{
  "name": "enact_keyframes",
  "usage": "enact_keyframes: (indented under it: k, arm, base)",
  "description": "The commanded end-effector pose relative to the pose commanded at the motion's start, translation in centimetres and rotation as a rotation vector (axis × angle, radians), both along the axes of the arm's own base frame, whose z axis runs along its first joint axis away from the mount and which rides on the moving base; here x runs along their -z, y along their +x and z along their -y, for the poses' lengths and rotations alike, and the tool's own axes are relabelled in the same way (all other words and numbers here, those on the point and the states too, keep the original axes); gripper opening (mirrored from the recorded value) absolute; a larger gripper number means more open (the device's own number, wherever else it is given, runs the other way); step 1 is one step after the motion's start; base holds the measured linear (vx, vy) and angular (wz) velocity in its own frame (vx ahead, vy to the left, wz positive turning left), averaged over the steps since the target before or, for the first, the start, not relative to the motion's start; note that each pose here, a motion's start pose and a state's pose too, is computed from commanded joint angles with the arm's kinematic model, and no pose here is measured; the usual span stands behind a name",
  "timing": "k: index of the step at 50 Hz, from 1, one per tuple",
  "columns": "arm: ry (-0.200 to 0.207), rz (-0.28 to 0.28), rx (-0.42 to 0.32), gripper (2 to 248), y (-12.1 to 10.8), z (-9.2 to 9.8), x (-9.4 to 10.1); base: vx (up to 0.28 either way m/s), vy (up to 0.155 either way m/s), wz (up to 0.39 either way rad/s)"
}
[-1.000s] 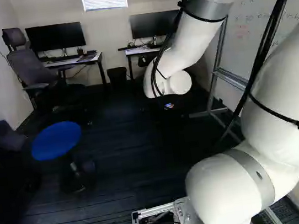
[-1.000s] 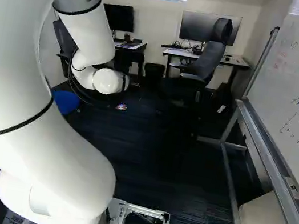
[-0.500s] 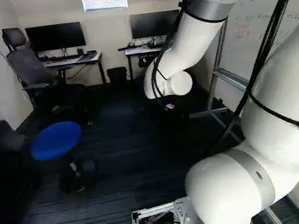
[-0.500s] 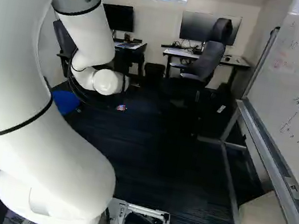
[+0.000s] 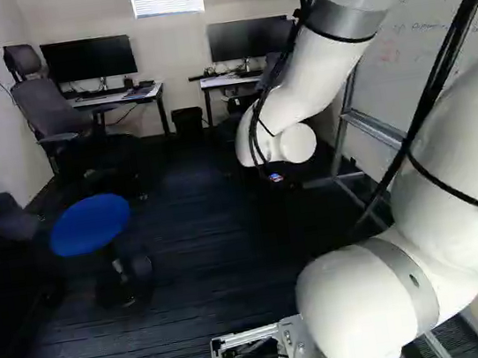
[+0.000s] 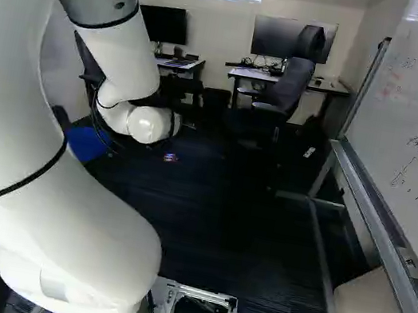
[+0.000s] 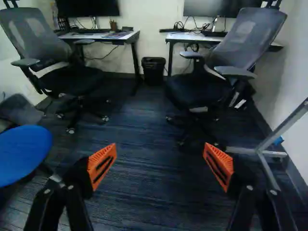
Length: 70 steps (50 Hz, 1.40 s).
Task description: Open the door and move inside
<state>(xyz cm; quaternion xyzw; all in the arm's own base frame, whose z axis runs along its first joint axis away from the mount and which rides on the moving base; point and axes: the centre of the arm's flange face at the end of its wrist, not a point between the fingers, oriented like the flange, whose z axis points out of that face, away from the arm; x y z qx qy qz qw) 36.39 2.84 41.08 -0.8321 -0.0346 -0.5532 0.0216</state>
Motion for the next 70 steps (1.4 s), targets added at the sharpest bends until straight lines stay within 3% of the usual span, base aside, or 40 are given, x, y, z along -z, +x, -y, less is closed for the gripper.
enact_keyframes:
  k: [39, 70]
  arm:
    - [0.004, 0.05, 0.062, 247, -7.1, 2.3, 3.4]
    - [0.005, 0.066, 0.081, 247, -9.3, 2.8, 4.5]
  base:
    - [0.0, 0.0, 0.0]
    - [0.0, 0.0, 0.0]
